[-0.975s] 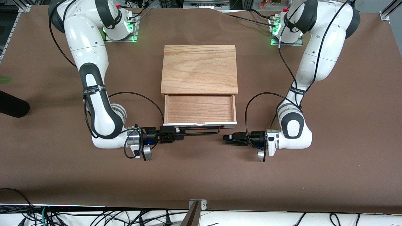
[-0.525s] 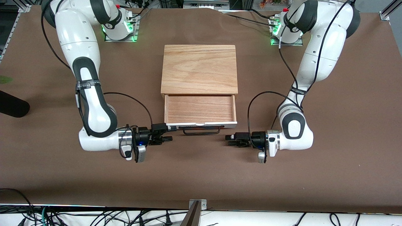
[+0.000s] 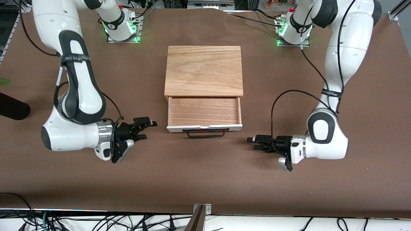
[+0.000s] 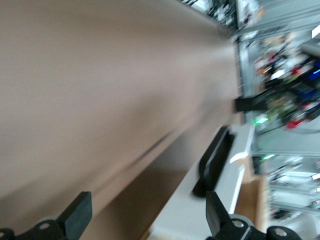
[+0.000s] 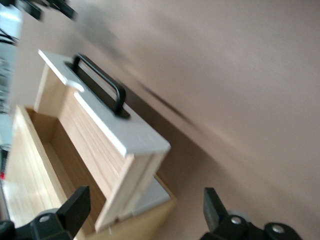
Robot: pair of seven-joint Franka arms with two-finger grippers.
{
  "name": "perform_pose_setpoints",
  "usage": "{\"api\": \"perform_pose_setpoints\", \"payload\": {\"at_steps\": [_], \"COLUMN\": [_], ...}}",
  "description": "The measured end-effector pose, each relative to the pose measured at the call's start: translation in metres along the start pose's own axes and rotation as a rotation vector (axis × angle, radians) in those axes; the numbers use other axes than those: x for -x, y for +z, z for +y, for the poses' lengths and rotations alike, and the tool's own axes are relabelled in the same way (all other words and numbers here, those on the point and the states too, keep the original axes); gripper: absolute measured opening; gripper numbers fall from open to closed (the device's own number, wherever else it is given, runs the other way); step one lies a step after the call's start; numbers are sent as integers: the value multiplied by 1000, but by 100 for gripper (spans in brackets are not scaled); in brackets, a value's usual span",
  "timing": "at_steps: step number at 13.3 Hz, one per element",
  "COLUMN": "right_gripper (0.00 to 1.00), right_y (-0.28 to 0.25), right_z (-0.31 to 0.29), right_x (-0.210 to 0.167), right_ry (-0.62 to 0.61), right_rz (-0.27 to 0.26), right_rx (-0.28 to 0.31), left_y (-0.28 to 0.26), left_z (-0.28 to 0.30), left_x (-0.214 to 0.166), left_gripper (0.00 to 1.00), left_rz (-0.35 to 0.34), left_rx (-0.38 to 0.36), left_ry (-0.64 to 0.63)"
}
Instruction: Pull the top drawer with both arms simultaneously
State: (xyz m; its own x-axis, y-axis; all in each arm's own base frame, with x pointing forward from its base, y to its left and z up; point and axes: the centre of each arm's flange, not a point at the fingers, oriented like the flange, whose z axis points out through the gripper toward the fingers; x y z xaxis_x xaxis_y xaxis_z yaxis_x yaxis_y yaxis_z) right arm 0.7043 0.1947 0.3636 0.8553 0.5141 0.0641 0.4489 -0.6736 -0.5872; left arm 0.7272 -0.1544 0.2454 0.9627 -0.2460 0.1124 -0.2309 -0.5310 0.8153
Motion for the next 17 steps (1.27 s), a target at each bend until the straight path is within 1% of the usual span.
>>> {"api": "perform_pose_setpoints", "payload": {"at_steps": [2,3,4,5,6,7,8,9,10,11,13,15,17], "right_gripper": [100,100,100,100,100,100,100,100,100,100,100,100,100], "right_y": [-33,-49,-66,-83,-98,-112,-127,-140,-154,-169,-199,-220,-228], "right_z": [-16,-21,-26,-31,-37,-45,-52,-57,-60,-60,-56,-57,-60], "right_x": [14,23,33,41,51,63,74,82,88,97,123,156,189], "right_ry": [11,5,-1,-5,-1,12,26,37,47,63,116,246,384], "right_rz": [-86,-137,-187,-225,-267,-315,-347,-352,-344,-332,-304,-264,-192], "right_rx": [140,219,303,376,429,461,482,497,511,523,539,574,594], "left_y": [-34,-51,-69,-86,-102,-116,-130,-142,-153,-165,-194,-224,-248], "left_z": [5,7,9,14,23,35,48,60,71,81,103,131,163], "left_x": [3,4,5,4,4,3,3,4,4,5,8,12,17], "left_gripper": [100,100,100,100,100,100,100,100,100,100,100,100,100], "left_rz": [-49,-71,-93,-116,-142,-168,-190,-202,-203,-207,-224,-226,-202], "left_rx": [-96,-150,-213,-285,-364,-444,-516,-568,-605,-650,-770,-877,-939], "left_ry": [42,64,87,116,149,185,217,241,258,274,310,344,373]}}
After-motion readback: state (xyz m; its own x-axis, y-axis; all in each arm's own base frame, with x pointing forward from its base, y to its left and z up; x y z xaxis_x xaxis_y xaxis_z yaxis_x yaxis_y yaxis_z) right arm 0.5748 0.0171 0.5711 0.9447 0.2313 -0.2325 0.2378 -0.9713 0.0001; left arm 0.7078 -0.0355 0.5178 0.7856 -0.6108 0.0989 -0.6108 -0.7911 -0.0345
